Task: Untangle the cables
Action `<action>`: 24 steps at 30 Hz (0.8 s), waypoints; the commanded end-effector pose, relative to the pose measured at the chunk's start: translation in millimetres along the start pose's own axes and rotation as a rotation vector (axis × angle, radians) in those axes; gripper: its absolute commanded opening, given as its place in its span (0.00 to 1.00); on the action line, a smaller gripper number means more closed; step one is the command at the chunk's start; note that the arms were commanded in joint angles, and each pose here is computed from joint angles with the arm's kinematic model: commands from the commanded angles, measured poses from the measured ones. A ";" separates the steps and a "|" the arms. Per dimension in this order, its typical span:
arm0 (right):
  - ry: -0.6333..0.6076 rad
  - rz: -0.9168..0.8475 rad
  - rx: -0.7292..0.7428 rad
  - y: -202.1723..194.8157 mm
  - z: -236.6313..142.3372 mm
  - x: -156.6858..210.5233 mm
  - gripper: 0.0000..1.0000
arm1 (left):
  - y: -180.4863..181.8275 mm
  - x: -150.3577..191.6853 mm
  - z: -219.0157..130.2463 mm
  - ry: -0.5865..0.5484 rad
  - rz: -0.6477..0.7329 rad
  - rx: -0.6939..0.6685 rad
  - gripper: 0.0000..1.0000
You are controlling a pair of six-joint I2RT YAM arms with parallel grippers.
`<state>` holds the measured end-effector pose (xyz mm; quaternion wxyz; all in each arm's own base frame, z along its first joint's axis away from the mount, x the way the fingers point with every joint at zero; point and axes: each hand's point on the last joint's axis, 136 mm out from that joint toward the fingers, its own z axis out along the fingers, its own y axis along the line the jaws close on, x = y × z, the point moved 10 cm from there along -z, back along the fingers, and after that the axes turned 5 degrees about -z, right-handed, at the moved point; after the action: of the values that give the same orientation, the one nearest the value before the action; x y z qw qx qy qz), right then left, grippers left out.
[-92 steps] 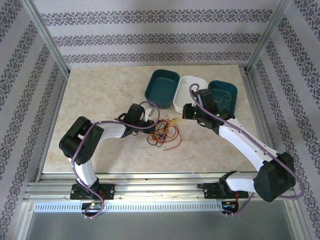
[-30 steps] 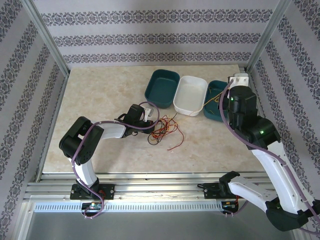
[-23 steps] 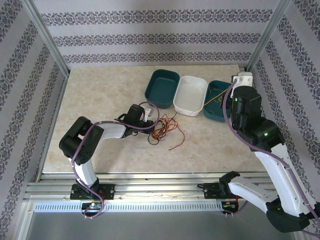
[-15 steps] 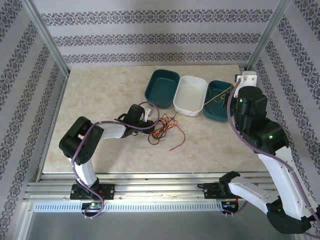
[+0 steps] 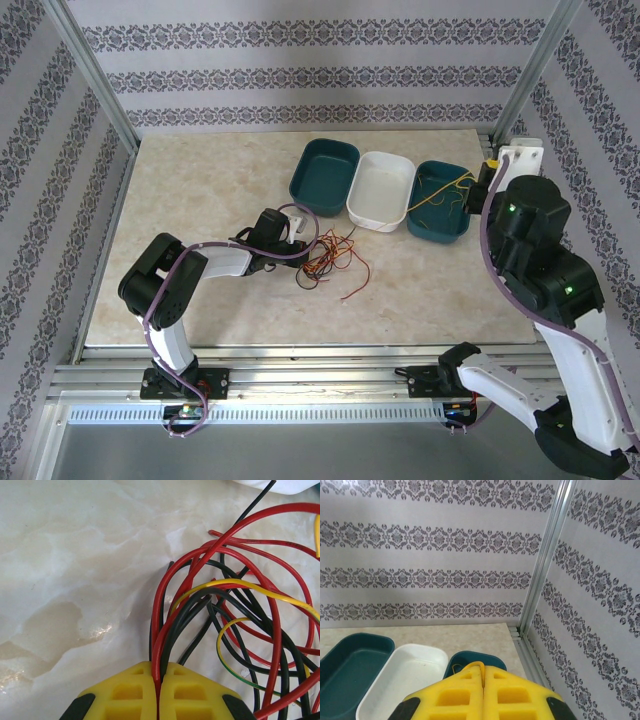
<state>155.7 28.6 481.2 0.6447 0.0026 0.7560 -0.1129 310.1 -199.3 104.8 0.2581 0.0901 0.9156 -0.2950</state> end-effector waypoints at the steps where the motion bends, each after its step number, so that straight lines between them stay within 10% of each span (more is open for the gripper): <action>1: -0.101 0.042 0.046 -17.2 -17.6 -22.5 0.00 | -0.8 4.2 -0.5 -0.004 0.023 -0.022 0.00; 24: -0.158 -0.055 0.118 -9.0 3.7 -78.5 0.00 | -0.4 4.6 1.8 -0.005 0.024 -0.014 0.00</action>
<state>166.1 31.6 552.1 0.6968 0.0017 0.7034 -0.1405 310.1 -197.9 103.5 0.2607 0.0871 0.9175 -0.2876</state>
